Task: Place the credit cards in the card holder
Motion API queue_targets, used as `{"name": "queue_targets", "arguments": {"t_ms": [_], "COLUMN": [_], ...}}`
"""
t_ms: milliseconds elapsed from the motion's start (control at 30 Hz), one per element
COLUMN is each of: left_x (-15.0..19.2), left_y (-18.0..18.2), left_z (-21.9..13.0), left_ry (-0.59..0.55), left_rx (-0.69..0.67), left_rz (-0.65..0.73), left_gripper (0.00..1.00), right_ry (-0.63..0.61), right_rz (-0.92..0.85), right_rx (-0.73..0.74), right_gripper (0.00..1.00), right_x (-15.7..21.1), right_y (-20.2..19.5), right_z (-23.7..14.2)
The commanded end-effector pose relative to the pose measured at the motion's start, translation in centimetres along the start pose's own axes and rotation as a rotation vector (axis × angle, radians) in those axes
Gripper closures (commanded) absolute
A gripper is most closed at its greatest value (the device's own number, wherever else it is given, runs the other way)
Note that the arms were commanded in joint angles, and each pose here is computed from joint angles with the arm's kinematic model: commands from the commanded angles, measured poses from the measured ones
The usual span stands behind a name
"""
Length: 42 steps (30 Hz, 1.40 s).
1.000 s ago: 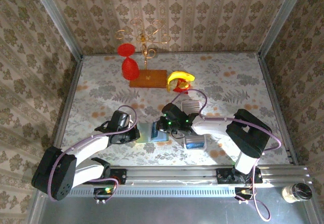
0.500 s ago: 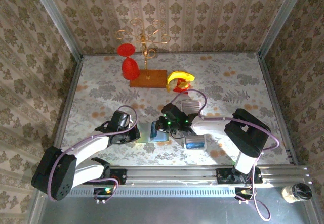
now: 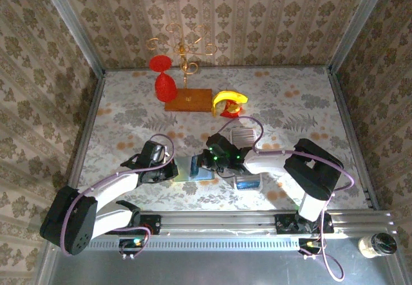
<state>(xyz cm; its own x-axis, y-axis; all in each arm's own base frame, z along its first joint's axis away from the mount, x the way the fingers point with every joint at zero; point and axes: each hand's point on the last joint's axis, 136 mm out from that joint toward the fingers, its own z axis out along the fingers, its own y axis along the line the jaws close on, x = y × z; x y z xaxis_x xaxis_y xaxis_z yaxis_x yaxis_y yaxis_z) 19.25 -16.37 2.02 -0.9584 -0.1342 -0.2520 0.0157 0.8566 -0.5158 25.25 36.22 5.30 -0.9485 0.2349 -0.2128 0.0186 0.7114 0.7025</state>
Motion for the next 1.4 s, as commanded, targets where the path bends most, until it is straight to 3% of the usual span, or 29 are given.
{"name": "queue_targets", "arguments": {"t_ms": [0,1367], "left_x": [1.5,1.6], "left_y": [1.2,1.3], "left_z": [0.5,0.6], "left_ry": [0.046,0.045], "left_rx": [-0.041,-0.044], "left_rz": [0.0,0.006], "left_gripper": [1.0,1.0], "right_ry": [0.01,0.11], "right_rz": [0.03,0.059], "right_rx": [-0.022,-0.121], "right_gripper": [1.0,1.0], "right_x": [0.5,2.1], "right_y": [-0.1,0.1], "right_z": [0.6,1.9]}}
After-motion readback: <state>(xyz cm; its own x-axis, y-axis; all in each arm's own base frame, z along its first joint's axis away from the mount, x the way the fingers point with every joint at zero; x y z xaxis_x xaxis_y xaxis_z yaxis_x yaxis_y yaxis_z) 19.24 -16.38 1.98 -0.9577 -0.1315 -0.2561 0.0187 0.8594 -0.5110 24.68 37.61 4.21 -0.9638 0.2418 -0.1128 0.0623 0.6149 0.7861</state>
